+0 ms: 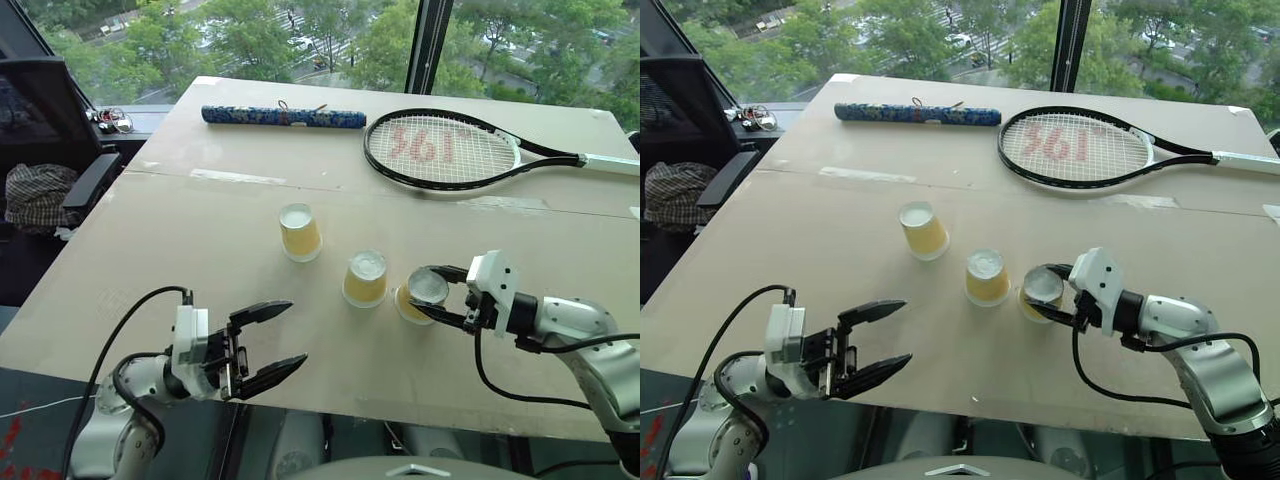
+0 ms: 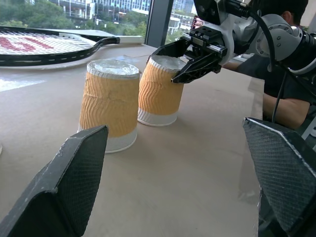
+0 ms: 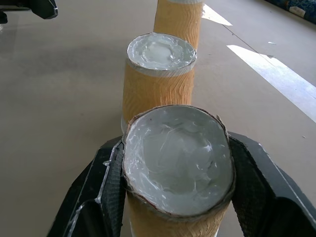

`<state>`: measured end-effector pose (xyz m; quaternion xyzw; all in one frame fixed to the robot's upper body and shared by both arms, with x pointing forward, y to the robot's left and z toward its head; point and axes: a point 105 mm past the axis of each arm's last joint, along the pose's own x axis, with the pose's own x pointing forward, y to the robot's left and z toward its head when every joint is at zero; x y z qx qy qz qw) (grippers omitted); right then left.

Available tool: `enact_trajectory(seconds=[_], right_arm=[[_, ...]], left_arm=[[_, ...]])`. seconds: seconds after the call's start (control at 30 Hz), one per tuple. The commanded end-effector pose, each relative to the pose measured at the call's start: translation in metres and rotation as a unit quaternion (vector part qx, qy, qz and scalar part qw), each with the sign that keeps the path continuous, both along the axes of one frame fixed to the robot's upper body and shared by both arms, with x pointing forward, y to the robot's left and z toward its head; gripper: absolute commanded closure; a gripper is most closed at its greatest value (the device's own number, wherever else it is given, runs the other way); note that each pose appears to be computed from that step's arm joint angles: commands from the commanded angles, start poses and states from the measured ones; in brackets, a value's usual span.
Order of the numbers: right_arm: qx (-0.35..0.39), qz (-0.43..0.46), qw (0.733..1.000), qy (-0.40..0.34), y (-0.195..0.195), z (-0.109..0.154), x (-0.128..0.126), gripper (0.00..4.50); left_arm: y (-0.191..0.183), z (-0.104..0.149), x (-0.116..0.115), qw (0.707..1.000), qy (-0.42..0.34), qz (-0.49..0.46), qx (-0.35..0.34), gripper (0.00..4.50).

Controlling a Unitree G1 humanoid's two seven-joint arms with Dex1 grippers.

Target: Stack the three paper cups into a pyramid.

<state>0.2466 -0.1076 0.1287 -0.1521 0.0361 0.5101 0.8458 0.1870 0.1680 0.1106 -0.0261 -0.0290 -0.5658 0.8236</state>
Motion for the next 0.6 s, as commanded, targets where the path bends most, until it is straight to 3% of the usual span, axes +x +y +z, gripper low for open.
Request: enact_trajectory(seconds=[0.03,0.33,0.5,0.6], right_arm=[[0.001,0.01,1.0,-0.008,0.009,-0.001,0.001,2.41],[0.011,0.002,1.0,0.01,0.013,-0.003,0.008,2.41],[0.011,0.002,1.0,0.004,0.01,0.0,0.01,0.02],[0.018,0.007,1.0,-0.012,0.008,0.007,0.008,0.02]], left_arm=[[0.0,0.006,-0.002,1.0,-0.011,-0.001,-0.004,0.0],[-0.001,0.007,-0.003,1.0,-0.011,0.003,-0.007,0.0],[0.002,0.008,0.0,1.0,-0.005,0.021,-0.016,0.0],[0.01,0.011,0.009,0.997,0.011,0.064,-0.039,0.0]])
